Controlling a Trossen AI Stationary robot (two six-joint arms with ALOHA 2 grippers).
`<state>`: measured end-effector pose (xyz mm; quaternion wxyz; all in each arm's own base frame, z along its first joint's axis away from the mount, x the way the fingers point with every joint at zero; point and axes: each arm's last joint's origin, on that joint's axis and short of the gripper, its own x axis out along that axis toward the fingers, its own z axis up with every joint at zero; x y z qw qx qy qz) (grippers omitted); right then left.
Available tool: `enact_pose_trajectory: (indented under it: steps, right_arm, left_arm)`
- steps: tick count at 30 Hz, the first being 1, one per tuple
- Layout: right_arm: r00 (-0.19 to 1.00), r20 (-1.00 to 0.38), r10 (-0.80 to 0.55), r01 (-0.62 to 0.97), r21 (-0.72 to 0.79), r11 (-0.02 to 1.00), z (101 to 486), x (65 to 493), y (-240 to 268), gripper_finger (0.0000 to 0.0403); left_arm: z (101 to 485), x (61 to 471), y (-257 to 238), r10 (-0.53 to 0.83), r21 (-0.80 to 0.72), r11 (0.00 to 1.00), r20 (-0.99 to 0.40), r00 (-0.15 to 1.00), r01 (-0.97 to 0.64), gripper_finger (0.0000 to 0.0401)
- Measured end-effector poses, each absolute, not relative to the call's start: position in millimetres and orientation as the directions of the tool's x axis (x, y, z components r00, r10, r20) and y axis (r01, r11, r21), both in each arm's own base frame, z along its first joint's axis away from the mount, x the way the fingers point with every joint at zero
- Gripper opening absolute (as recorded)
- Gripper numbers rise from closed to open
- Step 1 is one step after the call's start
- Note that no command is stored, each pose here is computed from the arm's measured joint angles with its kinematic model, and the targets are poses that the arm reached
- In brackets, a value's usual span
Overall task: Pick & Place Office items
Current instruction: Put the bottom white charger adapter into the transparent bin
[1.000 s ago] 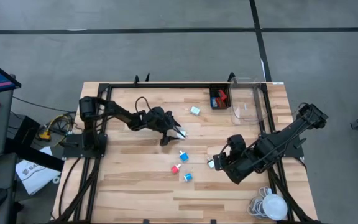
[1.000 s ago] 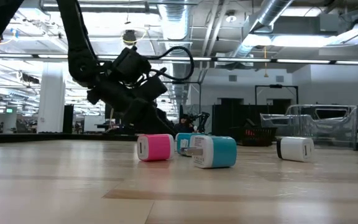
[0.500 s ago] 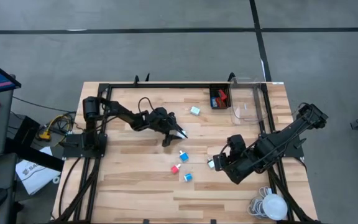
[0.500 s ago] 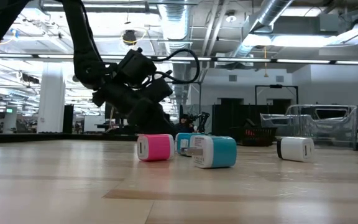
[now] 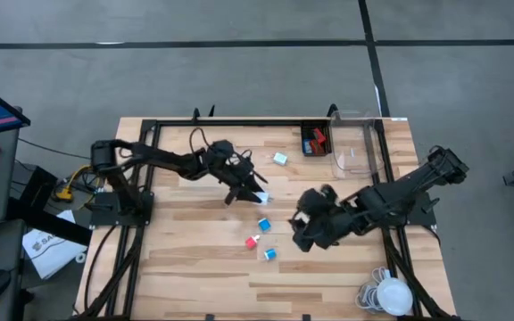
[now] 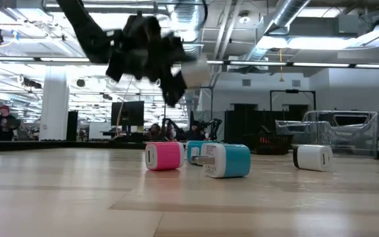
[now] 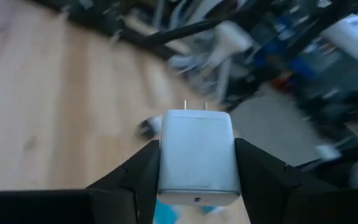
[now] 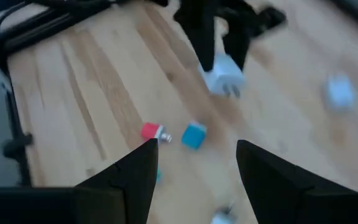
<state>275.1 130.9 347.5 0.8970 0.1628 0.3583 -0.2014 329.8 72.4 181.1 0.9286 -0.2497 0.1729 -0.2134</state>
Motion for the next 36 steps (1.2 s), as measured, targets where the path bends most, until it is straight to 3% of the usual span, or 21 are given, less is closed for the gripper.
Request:
enact_pose_trajectory:
  steps: [7,16,21,36]
  right_arm:
    - [0.736,-0.633,-0.24,0.259,-0.063,0.964,355.5,293.9,116.9,0.021]
    - [0.783,-0.563,-0.265,0.134,-0.263,0.955,362.7,309.6,98.0,0.021]
    - [0.774,-0.592,-0.226,0.034,-0.318,0.948,345.7,334.2,88.7,0.021]
    - [0.7,-0.634,-0.329,0.02,-0.443,0.896,309.6,361.3,83.4,0.0209]
  left_arm:
    - [223.3,326.1,70.1,-0.507,-0.59,0.73,-0.129,0.852,0.345,0.0166]
    - [233.9,322.0,68.7,-0.493,-0.666,0.681,-0.107,0.863,0.306,0.0166]
    - [235.1,322.4,67.5,-0.496,-0.69,0.658,-0.097,0.863,0.301,0.0166]
    - [239.6,321.0,66.4,-0.525,-0.748,0.59,-0.071,0.848,0.303,0.0166]
